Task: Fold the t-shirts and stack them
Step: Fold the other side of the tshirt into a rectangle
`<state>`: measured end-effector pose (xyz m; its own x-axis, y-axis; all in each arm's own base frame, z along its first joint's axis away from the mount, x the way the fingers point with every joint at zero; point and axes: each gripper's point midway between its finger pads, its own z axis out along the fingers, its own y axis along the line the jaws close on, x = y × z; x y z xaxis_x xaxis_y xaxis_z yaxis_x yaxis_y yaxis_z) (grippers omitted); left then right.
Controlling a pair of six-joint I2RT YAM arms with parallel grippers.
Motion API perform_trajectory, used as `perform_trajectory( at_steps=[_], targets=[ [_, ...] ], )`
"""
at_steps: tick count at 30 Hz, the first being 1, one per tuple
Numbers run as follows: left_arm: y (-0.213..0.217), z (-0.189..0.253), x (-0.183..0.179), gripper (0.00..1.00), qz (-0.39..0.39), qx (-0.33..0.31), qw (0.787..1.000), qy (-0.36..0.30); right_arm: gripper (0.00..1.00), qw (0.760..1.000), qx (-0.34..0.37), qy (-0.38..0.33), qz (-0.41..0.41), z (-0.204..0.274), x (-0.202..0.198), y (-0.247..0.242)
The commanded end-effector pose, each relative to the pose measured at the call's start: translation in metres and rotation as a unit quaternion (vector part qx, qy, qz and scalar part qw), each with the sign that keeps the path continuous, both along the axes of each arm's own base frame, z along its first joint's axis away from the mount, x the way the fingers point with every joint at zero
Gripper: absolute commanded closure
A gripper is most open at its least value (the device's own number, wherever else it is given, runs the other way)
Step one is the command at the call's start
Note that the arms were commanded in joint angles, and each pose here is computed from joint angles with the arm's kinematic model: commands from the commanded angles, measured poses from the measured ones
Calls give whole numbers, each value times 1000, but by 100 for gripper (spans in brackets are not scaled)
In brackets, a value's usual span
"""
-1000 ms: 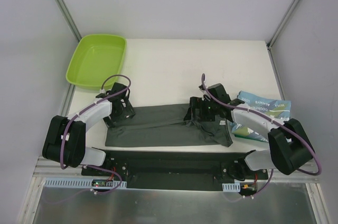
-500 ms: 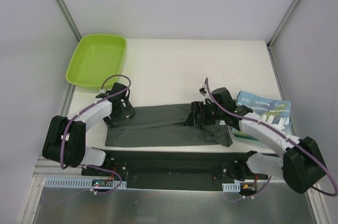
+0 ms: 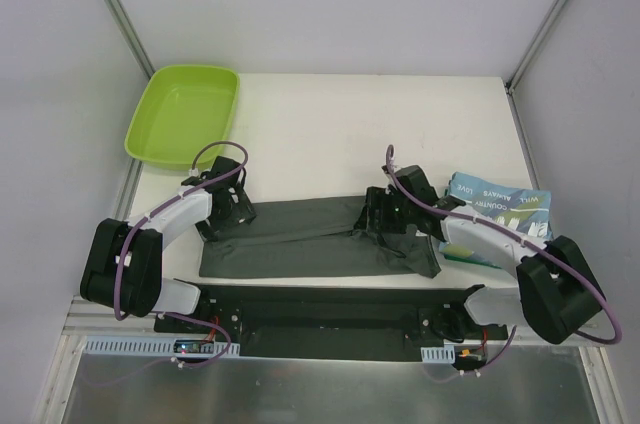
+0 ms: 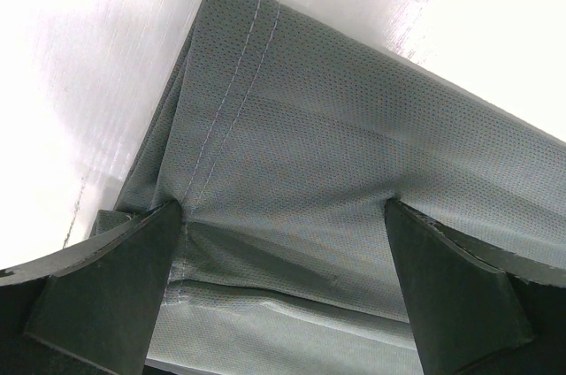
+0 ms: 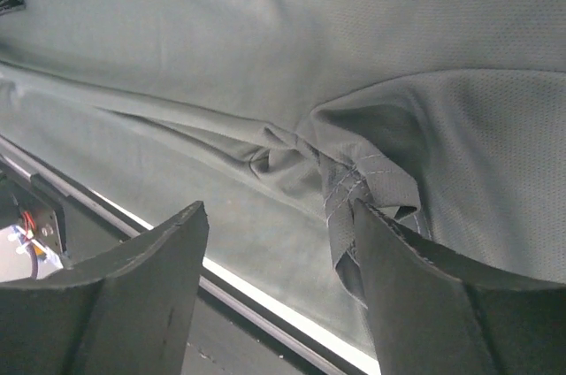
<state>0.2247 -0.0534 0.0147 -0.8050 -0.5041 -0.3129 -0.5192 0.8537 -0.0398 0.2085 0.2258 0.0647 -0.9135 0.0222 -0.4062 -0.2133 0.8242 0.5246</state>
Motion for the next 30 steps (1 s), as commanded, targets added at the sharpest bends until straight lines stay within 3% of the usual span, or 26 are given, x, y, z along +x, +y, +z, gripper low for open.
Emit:
perform_trajectory(
  at_steps=[1,5,9,14,30],
  targets=[
    [5,-5,-9,1,2,5,1000,12,35,999,5,-16,-48,1,16,1],
    [5,-5,-9,1,1,4,1000,13,55,998,9,-29,-61,7,17,-3],
    [6,-5,-8,1,1,5,1000,11,47,998,-3,-30,-63,9,10,-12],
    [5,-5,-8,1,1,5,1000,13,45,996,-23,-40,-73,8,4,-26],
    [5,-4,-8,1,1,3,1000,11,50,999,-9,-7,-52,-11,18,-2]
  ],
)
